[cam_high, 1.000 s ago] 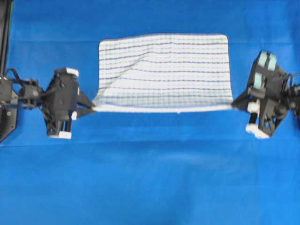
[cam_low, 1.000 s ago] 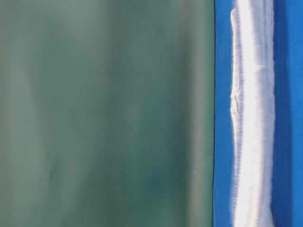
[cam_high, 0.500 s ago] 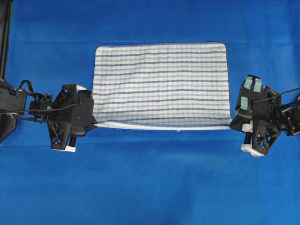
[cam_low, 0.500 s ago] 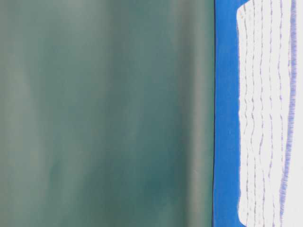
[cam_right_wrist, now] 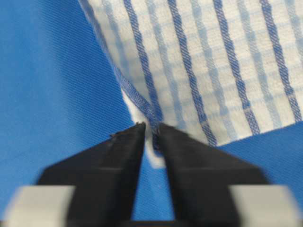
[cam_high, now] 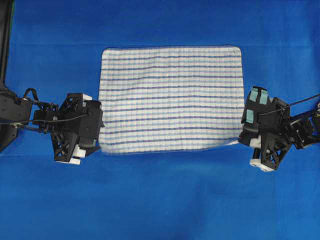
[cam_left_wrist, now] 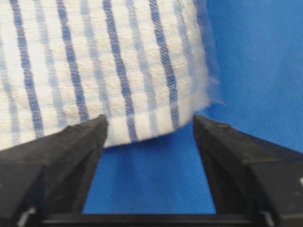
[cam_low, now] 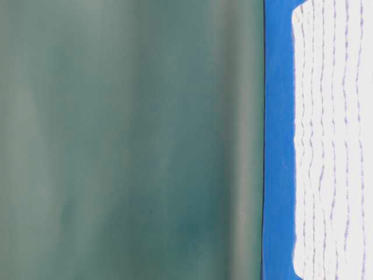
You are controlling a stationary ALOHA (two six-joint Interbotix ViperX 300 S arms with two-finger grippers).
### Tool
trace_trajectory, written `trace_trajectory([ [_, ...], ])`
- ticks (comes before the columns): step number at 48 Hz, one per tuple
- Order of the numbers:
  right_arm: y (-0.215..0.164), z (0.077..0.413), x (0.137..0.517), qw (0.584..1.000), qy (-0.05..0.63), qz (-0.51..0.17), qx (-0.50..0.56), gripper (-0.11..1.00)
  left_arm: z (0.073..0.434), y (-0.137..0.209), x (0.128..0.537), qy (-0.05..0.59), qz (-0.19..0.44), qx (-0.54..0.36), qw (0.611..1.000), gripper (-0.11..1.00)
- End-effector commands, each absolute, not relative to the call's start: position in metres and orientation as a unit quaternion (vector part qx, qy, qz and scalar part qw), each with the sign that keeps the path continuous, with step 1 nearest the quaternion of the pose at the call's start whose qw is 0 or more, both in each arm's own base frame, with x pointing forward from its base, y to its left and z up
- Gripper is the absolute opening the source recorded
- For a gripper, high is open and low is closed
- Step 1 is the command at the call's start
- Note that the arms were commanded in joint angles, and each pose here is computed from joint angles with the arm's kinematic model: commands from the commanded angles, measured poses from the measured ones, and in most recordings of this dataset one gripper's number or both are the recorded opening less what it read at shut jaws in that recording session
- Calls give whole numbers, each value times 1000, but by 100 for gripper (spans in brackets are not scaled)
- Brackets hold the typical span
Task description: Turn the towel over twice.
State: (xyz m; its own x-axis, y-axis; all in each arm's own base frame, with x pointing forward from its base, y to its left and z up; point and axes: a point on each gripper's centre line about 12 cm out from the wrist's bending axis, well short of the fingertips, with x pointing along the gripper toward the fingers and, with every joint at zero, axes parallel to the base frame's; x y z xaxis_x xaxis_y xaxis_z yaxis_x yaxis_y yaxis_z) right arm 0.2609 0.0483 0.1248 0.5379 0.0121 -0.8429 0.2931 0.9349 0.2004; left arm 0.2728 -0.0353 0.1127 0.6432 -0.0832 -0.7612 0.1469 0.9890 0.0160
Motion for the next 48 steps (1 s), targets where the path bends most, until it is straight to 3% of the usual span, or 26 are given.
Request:
trace_trajectory([
  [1, 53, 133, 268, 869, 461, -72, 165, 40, 120, -38, 278, 407, -67, 39, 910, 73],
  [4, 54, 135, 269, 870, 460, -71, 164, 59, 122, -38, 278, 408, -68, 40, 909, 78],
  [7, 55, 137, 270, 871, 458, -70, 163, 67, 126, -38, 279, 408, -68, 40, 910, 78],
  [12, 53, 146, 272, 874, 454, -74, 156, 60, 138, -39, 281, 396, -70, 42, 915, 78],
  [24, 40, 189, 267, 895, 421, -97, 111, 61, 182, -30, 280, 337, -57, 34, 939, 78],
  [48, -3, 292, 209, 961, 242, -131, 29, 61, 268, 15, 233, 174, 27, 15, 984, 78],
])
